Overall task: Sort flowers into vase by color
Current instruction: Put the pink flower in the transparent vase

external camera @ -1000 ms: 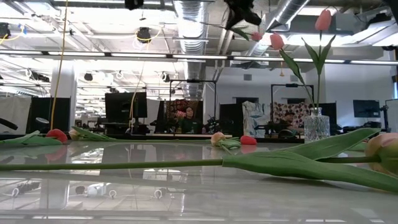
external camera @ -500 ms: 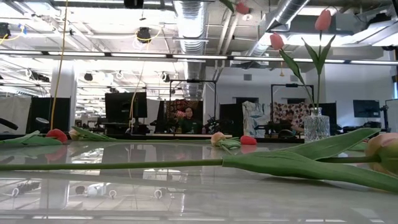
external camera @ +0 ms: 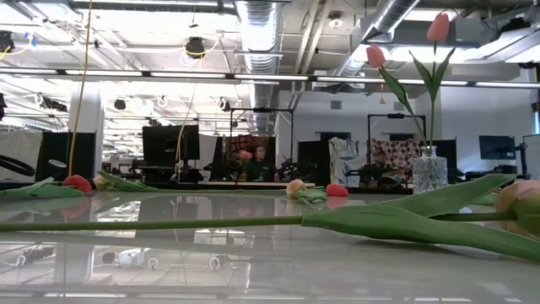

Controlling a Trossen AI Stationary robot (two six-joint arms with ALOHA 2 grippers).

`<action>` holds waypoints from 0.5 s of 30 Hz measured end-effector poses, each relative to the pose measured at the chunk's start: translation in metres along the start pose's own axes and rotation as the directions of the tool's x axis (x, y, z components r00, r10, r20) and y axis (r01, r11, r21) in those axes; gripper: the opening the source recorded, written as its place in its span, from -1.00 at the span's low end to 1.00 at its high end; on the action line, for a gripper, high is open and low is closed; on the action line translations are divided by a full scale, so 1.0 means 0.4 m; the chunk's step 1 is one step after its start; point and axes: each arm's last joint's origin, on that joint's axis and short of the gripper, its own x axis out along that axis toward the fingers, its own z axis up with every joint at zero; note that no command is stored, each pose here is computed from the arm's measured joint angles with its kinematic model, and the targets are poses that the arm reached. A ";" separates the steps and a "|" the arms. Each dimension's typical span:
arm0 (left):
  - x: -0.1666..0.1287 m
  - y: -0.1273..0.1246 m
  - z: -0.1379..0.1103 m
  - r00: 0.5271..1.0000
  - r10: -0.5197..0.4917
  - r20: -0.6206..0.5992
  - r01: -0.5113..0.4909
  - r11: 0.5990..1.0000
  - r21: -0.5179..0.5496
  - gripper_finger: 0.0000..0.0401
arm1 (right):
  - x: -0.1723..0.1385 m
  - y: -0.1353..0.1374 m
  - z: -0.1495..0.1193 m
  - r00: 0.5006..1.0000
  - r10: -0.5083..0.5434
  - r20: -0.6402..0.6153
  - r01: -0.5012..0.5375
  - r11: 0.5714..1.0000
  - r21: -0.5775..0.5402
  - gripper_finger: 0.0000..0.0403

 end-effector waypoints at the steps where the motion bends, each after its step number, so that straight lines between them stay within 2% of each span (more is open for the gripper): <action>1: 0.015 -0.007 -0.005 1.000 -0.027 -0.013 0.027 1.000 0.009 -0.25 | -0.006 0.002 0.009 1.000 -0.010 -0.022 0.010 1.000 -0.009 -0.89; 3: 0.043 -0.007 -0.016 0.997 -0.042 -0.061 0.043 0.999 0.006 -0.25 | -0.022 0.001 0.028 0.998 -0.044 -0.050 0.043 0.999 -0.019 -0.89; 6: 0.076 0.004 -0.034 0.993 -0.013 -0.119 0.014 1.000 0.004 -0.25 | -0.029 0.001 0.051 0.996 -0.068 -0.049 0.067 0.998 -0.014 -0.89; 15: 0.081 -0.015 -0.051 0.984 -0.070 -0.161 0.078 0.996 0.039 -0.25 | -0.032 0.008 0.062 0.986 -0.086 -0.143 0.086 0.996 -0.009 -0.89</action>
